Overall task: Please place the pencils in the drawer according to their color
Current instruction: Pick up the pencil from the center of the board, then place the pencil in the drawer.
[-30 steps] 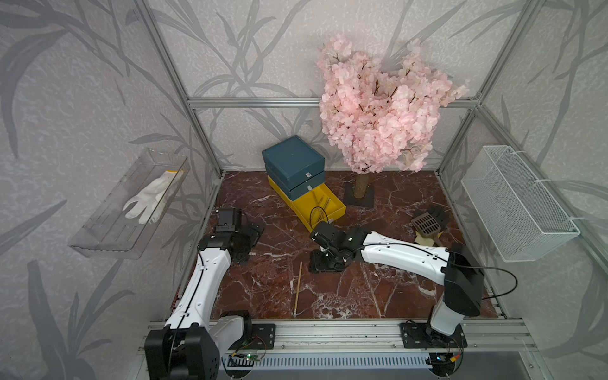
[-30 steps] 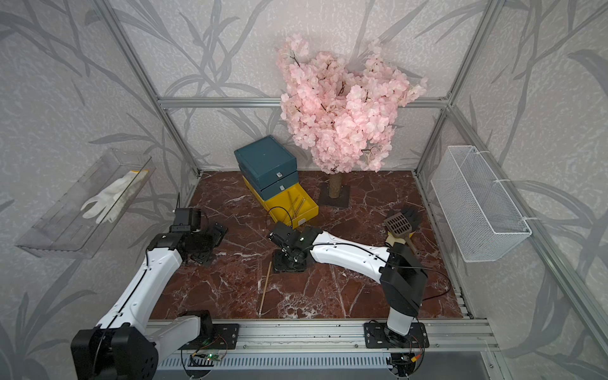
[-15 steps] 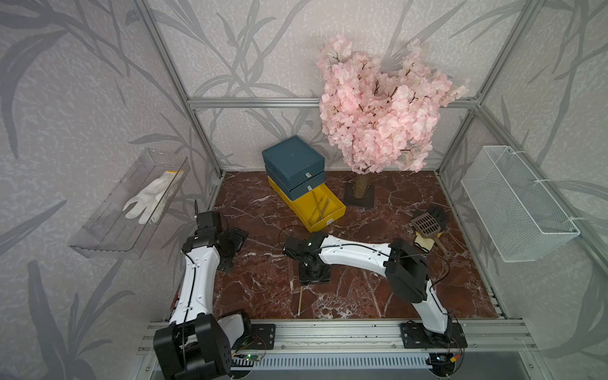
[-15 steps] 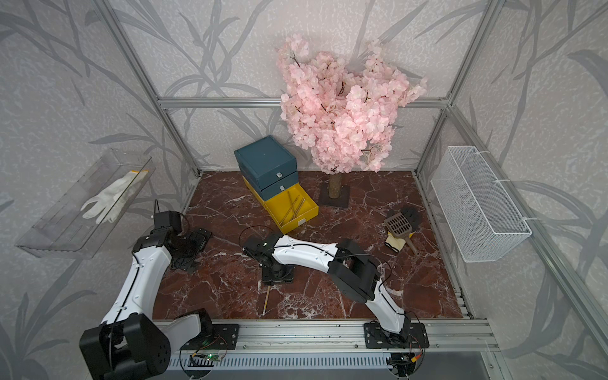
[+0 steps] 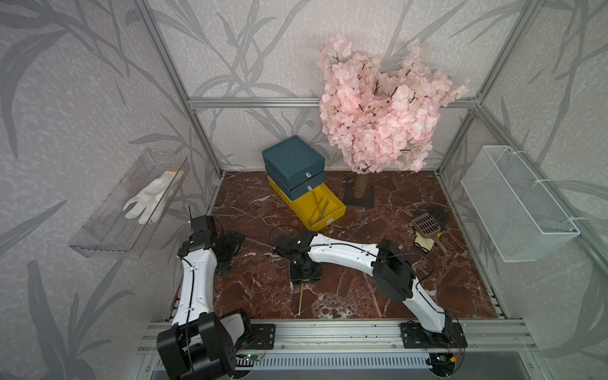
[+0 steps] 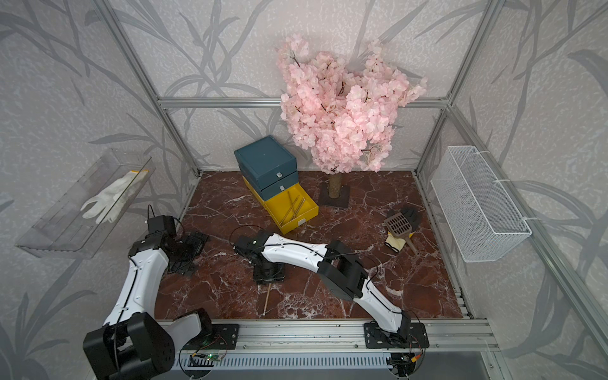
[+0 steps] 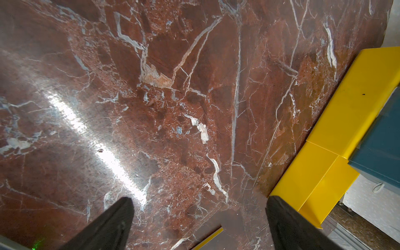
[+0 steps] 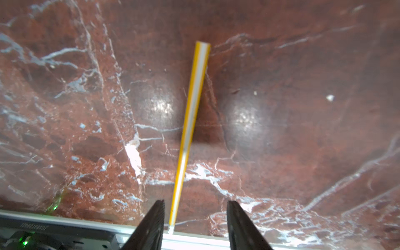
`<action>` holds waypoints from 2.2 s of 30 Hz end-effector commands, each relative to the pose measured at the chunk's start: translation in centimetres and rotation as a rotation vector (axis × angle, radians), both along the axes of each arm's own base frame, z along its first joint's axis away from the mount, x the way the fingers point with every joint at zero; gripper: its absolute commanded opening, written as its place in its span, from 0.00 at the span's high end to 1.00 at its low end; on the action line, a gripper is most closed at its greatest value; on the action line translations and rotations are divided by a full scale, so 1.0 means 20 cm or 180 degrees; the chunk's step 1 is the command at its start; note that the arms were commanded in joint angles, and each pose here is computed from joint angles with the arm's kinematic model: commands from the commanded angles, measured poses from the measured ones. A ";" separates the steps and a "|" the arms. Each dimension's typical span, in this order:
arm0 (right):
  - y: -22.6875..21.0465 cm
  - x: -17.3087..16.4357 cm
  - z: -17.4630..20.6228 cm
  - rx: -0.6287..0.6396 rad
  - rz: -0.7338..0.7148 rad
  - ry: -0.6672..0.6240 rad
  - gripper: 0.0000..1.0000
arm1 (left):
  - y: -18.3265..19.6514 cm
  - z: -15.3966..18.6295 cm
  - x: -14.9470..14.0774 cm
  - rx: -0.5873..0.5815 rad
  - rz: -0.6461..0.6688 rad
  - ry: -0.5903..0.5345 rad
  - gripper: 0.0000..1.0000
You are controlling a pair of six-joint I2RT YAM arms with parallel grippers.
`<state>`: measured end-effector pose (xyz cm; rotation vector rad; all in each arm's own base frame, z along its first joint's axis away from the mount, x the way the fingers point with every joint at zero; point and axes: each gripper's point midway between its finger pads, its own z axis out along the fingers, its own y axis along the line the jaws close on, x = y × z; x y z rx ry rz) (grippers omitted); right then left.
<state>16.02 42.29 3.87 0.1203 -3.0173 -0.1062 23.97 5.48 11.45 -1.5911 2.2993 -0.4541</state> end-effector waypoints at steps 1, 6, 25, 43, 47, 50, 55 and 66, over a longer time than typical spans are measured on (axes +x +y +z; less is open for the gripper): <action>-0.01 -0.04 -0.08 -0.0171 -0.0063 0.0173 0.51 | -0.01 -0.02 -0.03 -0.0046 -0.0036 0.0049 0.00; -0.01 -0.06 -0.16 -0.0295 -0.0105 0.0337 0.58 | -0.01 -0.02 -0.04 -0.0057 -0.0024 0.0067 0.00; -0.04 0.04 -0.04 0.0215 -0.0288 0.0209 1.00 | -0.09 0.03 -0.02 -0.0276 -0.0268 -0.0181 0.00; -0.23 0.67 0.54 0.1266 -0.0690 -0.0395 1.00 | -0.27 0.08 0.13 -0.0189 -0.0562 -0.0353 0.00; -0.26 0.88 0.57 0.1391 -0.0822 -0.0503 1.00 | -0.30 0.10 0.18 -0.0189 -0.0607 -0.0369 0.00; -0.27 1.05 0.57 0.1455 -0.0909 -0.0571 1.00 | -0.29 0.11 0.20 -0.0159 -0.0613 -0.0368 0.00; -0.30 1.30 0.55 0.1466 -0.1022 -0.0689 1.00 | -0.29 0.15 0.23 -0.0136 -0.0626 -0.0393 0.00; -0.35 1.64 0.36 0.1465 -0.1306 -0.0808 1.00 | -0.29 0.25 0.31 -0.0127 -0.0674 -0.0501 0.00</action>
